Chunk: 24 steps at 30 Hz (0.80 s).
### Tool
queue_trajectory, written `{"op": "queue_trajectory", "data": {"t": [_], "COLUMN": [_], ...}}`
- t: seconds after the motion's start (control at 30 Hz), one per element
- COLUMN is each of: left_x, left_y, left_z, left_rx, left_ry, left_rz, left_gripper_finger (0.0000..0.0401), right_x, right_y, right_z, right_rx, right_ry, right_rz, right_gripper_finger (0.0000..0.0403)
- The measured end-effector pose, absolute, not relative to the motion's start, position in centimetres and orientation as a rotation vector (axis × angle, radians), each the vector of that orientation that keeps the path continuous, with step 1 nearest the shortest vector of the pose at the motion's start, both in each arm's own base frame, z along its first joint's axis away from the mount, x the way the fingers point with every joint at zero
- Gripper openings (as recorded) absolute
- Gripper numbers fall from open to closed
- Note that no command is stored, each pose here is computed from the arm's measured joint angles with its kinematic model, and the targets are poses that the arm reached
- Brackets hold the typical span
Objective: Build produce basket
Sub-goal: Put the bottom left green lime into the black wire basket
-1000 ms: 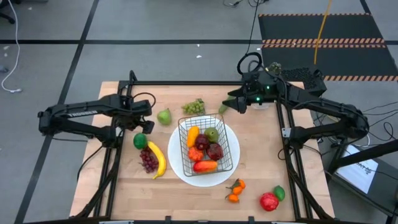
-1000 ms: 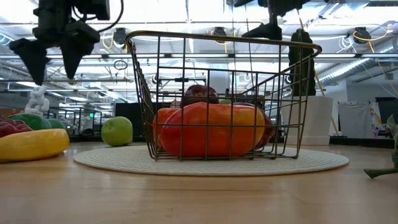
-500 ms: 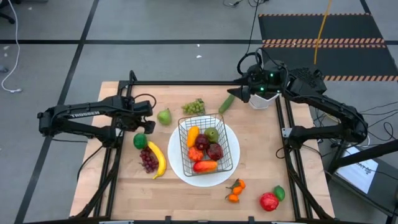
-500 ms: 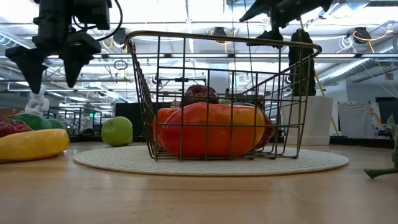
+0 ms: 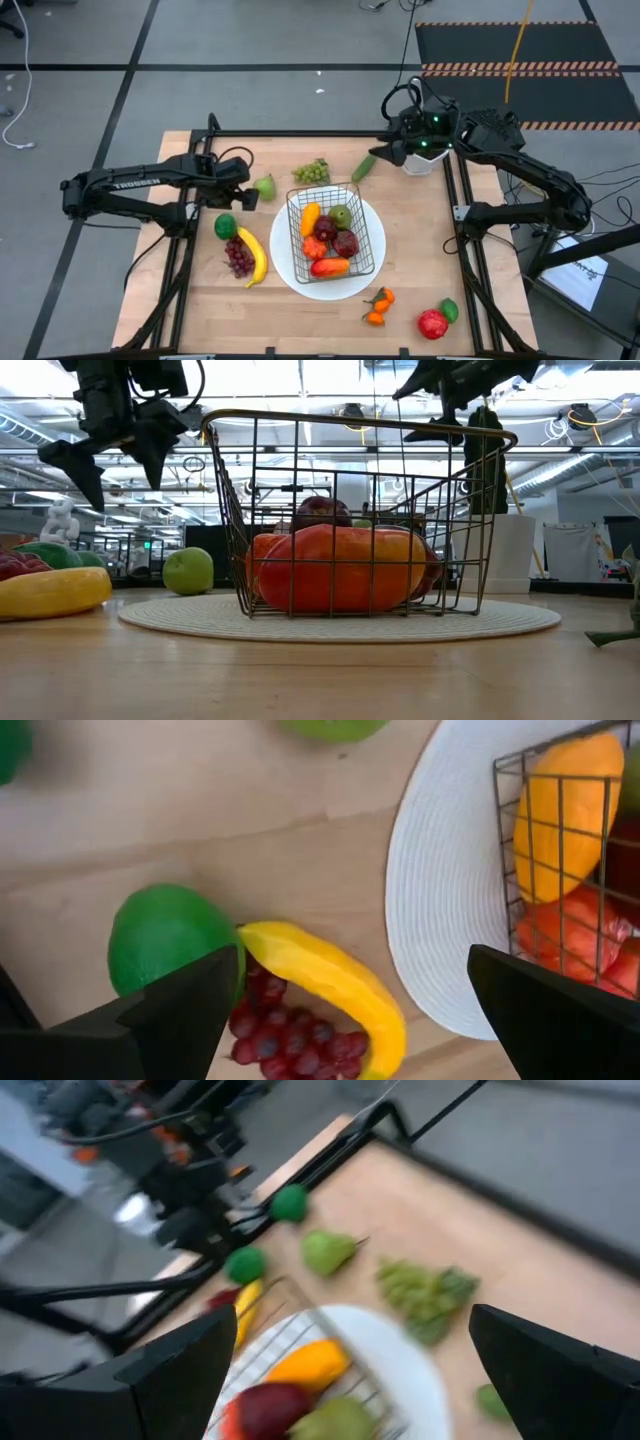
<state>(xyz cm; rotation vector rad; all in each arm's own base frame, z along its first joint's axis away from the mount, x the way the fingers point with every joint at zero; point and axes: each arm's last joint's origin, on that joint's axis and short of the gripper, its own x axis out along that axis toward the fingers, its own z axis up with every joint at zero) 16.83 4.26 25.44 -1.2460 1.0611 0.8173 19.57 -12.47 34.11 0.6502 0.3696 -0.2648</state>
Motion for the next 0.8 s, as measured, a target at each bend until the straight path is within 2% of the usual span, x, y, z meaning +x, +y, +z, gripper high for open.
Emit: {"op": "queue_trajectory", "data": {"t": [0.2,0.37,0.57,0.8], "left_x": [16.6,15.7,14.8,14.3], "left_y": [4.3,4.0,3.5,3.4], "left_z": [25.4,24.2,21.7,19.7], "left_rx": [-1.184,-1.166,-1.213,-1.205], "left_ry": [1.093,1.235,1.355,1.381], "left_rz": [0.814,0.860,0.815,0.832], "left_gripper_finger": [0.0392,0.0392,0.0392,0.0392], "right_x": [19.7,20.1,21.1,21.9], "right_y": [-10.1,-8.6,-7.0,-4.8], "right_z": [34.3,35.2,35.9,36.2], "right_rx": [0.743,0.797,0.848,0.885], "right_ry": [0.417,0.330,0.251,0.215], "right_rz": [-0.222,-0.286,-0.273,-0.272], "right_gripper_finger": [0.0393,0.0393,0.0393,0.0393]}}
